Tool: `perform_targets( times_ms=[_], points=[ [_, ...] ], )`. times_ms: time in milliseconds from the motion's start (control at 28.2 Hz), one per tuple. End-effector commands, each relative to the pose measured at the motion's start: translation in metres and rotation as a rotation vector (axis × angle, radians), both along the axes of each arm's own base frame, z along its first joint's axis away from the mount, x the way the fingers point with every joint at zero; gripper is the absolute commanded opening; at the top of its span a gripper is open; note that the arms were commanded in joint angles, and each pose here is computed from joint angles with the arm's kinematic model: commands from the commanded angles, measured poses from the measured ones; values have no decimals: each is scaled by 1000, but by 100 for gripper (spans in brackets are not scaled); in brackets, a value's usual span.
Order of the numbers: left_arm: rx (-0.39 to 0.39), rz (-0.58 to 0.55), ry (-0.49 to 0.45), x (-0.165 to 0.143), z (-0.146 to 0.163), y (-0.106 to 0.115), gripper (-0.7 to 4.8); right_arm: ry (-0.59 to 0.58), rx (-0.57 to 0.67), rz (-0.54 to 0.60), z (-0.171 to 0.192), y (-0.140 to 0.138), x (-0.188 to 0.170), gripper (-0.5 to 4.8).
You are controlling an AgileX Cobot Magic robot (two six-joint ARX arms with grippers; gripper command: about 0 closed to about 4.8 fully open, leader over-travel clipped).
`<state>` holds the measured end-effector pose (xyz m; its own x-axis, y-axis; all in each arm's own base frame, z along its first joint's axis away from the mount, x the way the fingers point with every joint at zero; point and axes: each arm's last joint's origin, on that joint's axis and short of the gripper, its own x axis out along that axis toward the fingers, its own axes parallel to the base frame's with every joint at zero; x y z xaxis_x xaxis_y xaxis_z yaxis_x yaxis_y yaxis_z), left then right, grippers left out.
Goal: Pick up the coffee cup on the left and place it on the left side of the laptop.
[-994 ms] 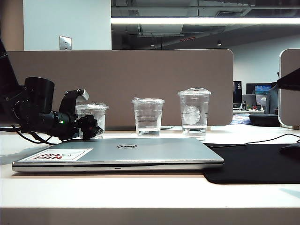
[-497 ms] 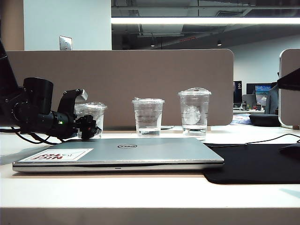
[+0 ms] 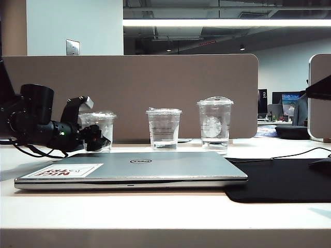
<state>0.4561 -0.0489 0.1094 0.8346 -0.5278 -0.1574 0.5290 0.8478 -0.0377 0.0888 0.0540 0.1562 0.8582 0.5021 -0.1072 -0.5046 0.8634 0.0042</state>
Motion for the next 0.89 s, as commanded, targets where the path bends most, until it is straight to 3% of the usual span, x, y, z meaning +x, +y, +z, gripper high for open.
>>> perform_targets(
  times_ms=[35, 355, 603, 887],
  points=[
    [-14, -2, -51, -3, 14, 8, 268, -11, 7, 1, 0, 0, 0, -4],
    [-16, 3, -86, -31, 25, 30, 268, -12, 7, 1, 0, 0, 0, -4],
    [-12, 58, -84, -80, 25, 47, 267, -12, 7, 1, 0, 0, 0, -4],
    [6, 102, -101, -119, 30, 48, 263, -12, 7, 1, 0, 0, 0, -4]
  ],
)
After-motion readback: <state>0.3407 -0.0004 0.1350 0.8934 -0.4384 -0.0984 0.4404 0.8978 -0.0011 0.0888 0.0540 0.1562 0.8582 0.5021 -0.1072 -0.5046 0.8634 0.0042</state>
